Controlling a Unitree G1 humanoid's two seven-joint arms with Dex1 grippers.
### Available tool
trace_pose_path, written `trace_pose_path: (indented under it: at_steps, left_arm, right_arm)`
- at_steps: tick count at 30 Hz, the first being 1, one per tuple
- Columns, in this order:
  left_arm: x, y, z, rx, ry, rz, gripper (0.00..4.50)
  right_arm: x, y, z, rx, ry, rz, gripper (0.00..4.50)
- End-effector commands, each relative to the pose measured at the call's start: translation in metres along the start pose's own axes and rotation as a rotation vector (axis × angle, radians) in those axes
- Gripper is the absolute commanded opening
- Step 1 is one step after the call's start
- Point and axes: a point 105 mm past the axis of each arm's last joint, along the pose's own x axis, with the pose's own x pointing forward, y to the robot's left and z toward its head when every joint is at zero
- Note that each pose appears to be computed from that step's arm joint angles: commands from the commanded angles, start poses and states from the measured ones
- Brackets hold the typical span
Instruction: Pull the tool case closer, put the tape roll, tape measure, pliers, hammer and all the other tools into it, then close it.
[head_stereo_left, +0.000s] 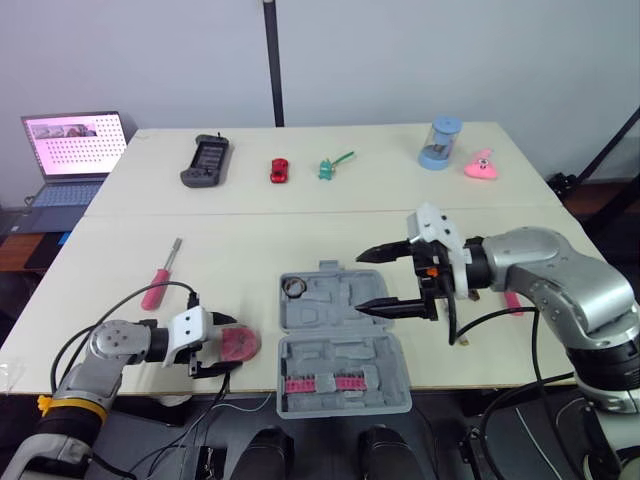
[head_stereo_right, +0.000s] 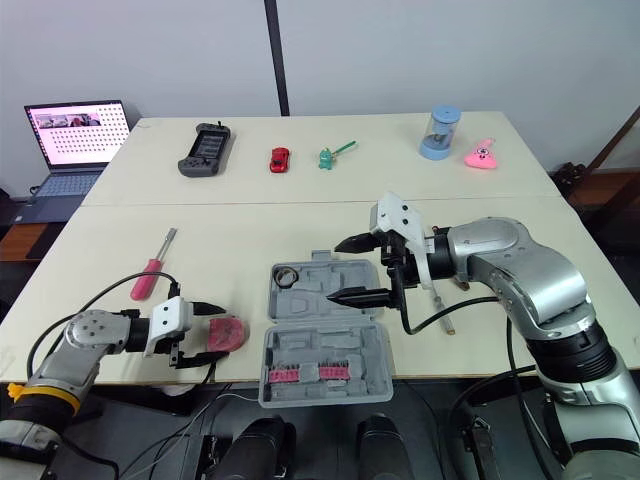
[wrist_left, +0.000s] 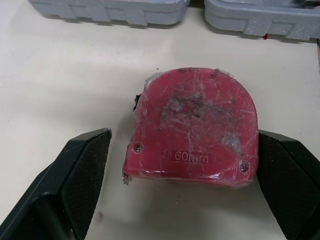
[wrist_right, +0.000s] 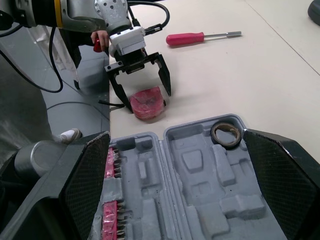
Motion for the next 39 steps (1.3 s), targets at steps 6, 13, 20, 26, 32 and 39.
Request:
trace_pose_path:
  at_steps: [6,13,20,26,32,39]
  left_arm:
    - [-0.009,0.005,0.017,0.024,-0.072,-0.017,3.01]
    - [-0.014,0.047,0.098,0.118,-0.249,0.085,3.01]
    - [0.017,0.04,0.15,0.187,-0.332,0.007,3.01]
    - [0.034,0.035,0.171,0.228,-0.387,-0.011,3.01]
    - [0.044,0.031,0.176,0.266,-0.385,-0.048,3.01]
    - [0.056,0.024,0.178,0.261,-0.408,-0.054,3.01]
  right_arm:
    - [-0.005,-0.004,0.003,-0.039,0.01,-0.044,4.5]
    - [-0.014,-0.023,-0.005,-0.001,-0.007,-0.249,4.5]
    - [-0.01,-0.014,-0.017,0.523,0.015,-0.158,4.5]
    - [0.005,-0.011,-0.028,0.803,-0.068,-0.061,4.5]
    - [0.018,-0.011,-0.024,0.998,-0.208,0.073,4.5]
    - [0.029,-0.015,-0.026,1.126,-0.237,0.088,4.5]
